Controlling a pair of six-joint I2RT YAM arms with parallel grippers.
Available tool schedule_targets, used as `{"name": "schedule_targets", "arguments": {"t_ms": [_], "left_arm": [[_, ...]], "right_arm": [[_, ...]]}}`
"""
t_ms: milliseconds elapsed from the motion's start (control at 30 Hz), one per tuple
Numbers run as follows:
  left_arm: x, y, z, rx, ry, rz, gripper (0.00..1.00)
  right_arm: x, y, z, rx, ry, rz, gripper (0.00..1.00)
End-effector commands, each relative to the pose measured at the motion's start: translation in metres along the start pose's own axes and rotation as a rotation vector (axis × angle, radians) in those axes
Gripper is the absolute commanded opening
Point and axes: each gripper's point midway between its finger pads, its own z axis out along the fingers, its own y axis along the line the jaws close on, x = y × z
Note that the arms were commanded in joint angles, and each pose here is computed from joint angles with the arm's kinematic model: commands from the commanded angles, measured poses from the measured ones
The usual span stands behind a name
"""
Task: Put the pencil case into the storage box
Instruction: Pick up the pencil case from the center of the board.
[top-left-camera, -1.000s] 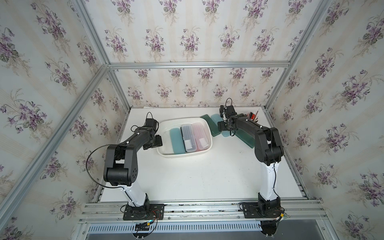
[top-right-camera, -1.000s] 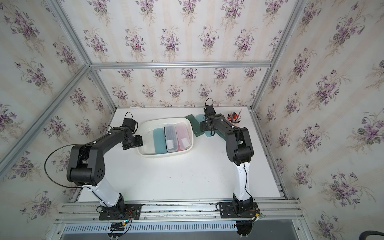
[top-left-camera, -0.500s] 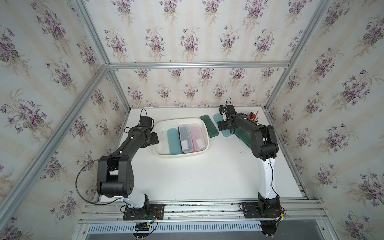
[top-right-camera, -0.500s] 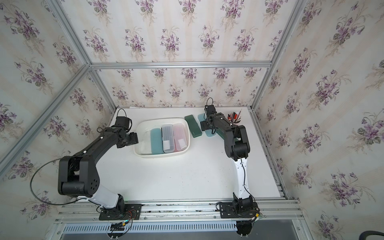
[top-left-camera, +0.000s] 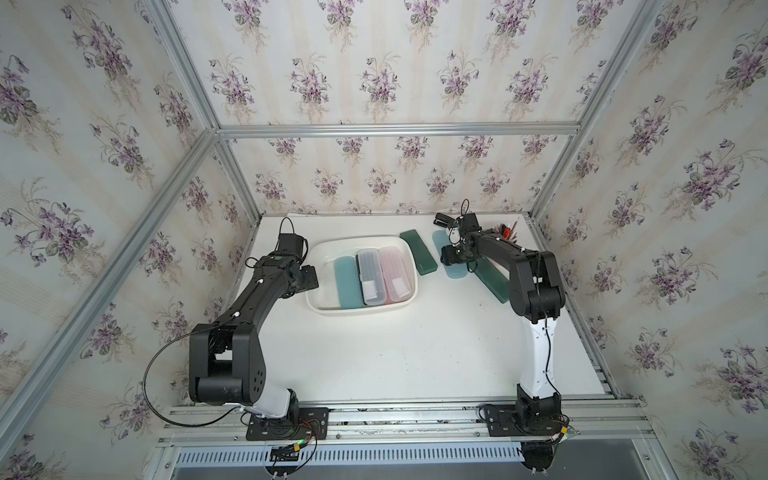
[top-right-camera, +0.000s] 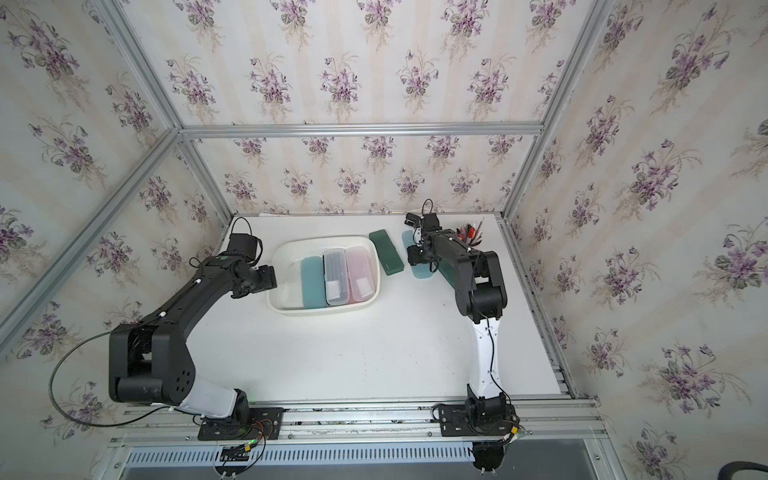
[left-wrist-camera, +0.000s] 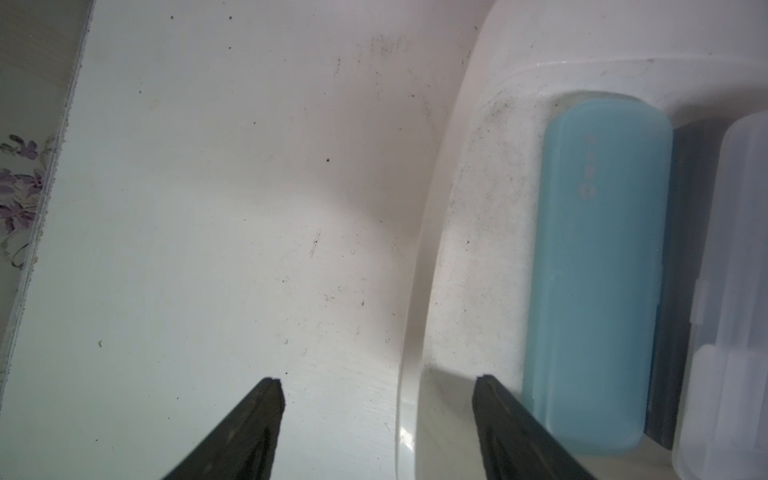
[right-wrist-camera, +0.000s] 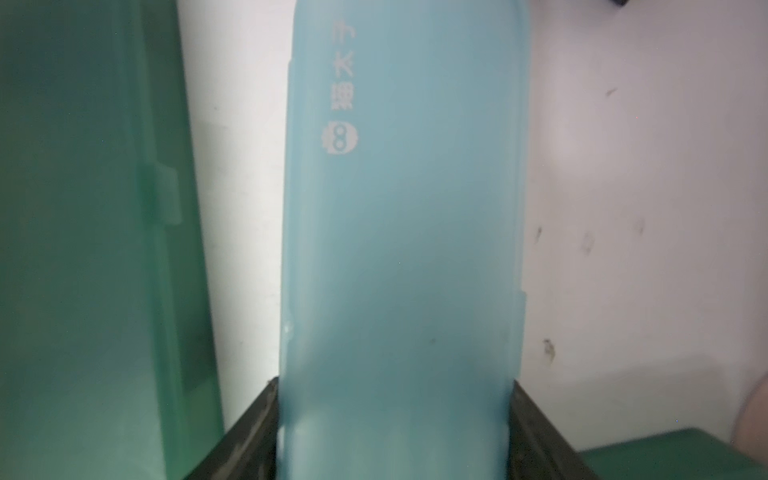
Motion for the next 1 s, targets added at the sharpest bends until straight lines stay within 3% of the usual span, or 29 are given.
{"name": "schedule_targets", "arguments": {"t_ms": [0, 267, 533, 767, 967], "left_arm": [[0.000, -0.002, -0.001, 0.009, 0.002, -0.004, 0.77], [0.004, -0.006, 0.000, 0.030, 0.006, -0.003, 0.77], [0.007, -0.009, 0.001, 0.050, 0.007, -0.012, 0.77], [0.012, -0.010, 0.003, 0.063, 0.008, -0.013, 0.77], [0.016, -0.005, 0.008, 0.042, 0.019, -0.027, 0.77]], "right_arm": [[0.008, 0.012, -0.012, -0.063, 0.002, 0.072, 0.62], [0.001, 0.044, -0.063, -0.153, -0.081, 0.140, 0.57], [-0.023, 0.123, -0.110, -0.263, -0.138, 0.115, 0.58], [-0.035, 0.191, -0.099, -0.314, -0.110, 0.103, 0.58], [-0.025, 0.257, -0.081, -0.348, -0.080, 0.073, 0.58]]}}
